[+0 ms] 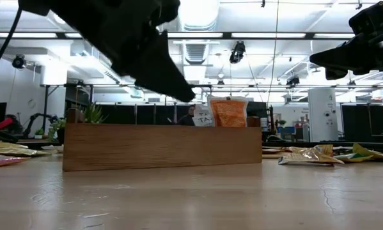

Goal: Pick & Place Tea
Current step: Adjust the the wooden organizer

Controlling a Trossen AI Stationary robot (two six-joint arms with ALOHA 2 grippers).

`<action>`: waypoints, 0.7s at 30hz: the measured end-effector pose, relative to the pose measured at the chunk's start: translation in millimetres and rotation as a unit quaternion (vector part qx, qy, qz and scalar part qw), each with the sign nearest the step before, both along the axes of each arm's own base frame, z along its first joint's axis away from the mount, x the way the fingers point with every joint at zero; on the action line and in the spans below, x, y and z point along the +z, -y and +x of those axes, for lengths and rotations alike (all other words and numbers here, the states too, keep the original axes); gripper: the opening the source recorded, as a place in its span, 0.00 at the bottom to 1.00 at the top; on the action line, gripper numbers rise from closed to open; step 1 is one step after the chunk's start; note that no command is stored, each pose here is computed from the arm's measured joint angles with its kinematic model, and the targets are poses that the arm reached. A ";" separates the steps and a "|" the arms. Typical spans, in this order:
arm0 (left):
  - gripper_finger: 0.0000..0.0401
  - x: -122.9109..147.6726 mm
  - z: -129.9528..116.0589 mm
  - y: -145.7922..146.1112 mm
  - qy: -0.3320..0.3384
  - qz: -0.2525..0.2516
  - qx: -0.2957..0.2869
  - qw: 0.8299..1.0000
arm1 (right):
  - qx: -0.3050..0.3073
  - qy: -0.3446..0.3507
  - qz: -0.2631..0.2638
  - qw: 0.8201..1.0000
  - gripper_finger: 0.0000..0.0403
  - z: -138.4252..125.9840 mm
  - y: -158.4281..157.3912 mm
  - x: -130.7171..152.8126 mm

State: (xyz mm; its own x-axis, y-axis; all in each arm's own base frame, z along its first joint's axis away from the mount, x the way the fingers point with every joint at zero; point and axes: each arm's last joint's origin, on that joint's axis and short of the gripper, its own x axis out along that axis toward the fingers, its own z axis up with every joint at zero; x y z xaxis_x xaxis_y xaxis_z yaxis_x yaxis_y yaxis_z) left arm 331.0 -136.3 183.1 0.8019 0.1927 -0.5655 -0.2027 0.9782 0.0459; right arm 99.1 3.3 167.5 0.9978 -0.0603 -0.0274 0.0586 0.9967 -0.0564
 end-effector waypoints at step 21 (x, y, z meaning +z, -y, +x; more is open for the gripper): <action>0.35 -18.4 9.7 -10.7 -0.043 -0.026 -0.016 0.999 | 0.000 0.000 0.000 1.000 0.02 0.0 0.0 0.0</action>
State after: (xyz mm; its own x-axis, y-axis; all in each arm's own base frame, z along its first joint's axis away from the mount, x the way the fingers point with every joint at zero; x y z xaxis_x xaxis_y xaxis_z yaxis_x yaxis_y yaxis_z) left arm 340.7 -125.6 164.8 0.7547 0.1355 -0.6420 -0.1684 0.9857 0.0101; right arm 99.1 3.3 167.5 0.9978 -0.0600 -0.0274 0.0584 0.9967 -0.0564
